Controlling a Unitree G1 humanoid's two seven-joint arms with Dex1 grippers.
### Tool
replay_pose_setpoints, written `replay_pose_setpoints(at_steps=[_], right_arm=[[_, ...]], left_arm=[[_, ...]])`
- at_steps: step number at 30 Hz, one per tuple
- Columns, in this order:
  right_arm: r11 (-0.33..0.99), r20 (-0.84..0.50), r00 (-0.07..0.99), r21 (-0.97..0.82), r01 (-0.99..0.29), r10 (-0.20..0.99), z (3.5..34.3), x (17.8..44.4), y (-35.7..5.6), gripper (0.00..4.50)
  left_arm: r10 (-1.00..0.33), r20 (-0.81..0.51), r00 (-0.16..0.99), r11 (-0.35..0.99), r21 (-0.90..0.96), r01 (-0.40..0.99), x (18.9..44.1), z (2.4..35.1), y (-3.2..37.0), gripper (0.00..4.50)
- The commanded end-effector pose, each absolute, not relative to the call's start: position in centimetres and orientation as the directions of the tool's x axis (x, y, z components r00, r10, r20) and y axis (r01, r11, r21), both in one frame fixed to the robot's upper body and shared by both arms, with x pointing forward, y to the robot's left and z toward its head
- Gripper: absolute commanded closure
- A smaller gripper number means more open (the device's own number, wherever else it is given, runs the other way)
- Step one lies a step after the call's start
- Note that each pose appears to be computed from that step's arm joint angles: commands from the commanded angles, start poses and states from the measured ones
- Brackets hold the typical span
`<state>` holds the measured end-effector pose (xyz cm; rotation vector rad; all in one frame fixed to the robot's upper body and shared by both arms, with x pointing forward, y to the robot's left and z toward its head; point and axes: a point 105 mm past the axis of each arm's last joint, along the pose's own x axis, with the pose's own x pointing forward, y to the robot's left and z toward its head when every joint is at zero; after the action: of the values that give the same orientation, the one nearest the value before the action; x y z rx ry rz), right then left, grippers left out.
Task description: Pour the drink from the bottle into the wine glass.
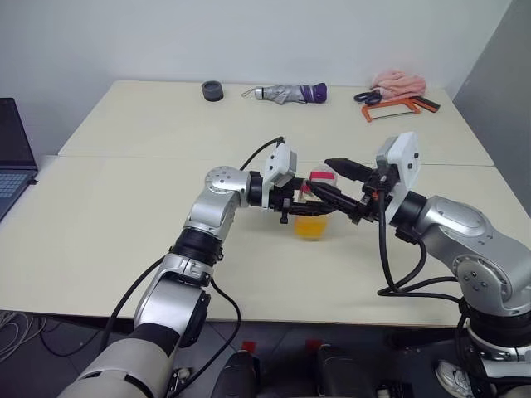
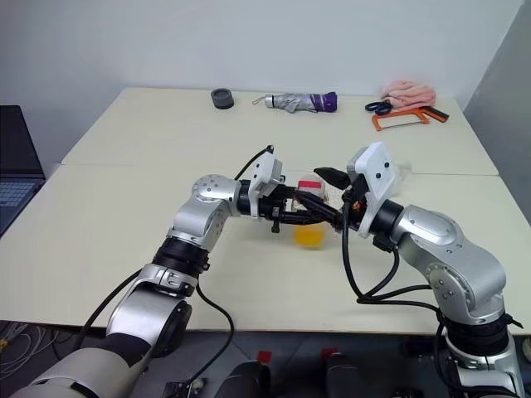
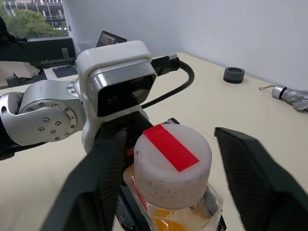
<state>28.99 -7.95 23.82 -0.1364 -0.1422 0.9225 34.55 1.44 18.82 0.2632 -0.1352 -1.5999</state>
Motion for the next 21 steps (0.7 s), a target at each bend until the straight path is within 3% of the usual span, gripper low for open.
replay_pose_setpoints(at_steps=[1,12,21], right_arm=[[0.582,0.099,0.576,-0.22,-0.783,0.812,24.9,28.6,-7.7,2.73],[0.562,0.094,0.56,-0.269,-0.782,0.823,24.6,28.2,-7.1,2.76],[0.612,0.232,0.568,-0.369,-0.699,0.789,27.1,27.2,-8.2,2.77]], left_arm=[[-0.998,-0.054,-0.046,-0.06,0.307,0.95,34.1,20.4,1.2,2.76],[-0.998,-0.051,-0.041,-0.055,0.306,0.95,34.2,20.5,1.3,2.76],[-0.998,-0.046,-0.032,-0.044,0.302,0.952,34.3,20.4,1.4,2.77]])
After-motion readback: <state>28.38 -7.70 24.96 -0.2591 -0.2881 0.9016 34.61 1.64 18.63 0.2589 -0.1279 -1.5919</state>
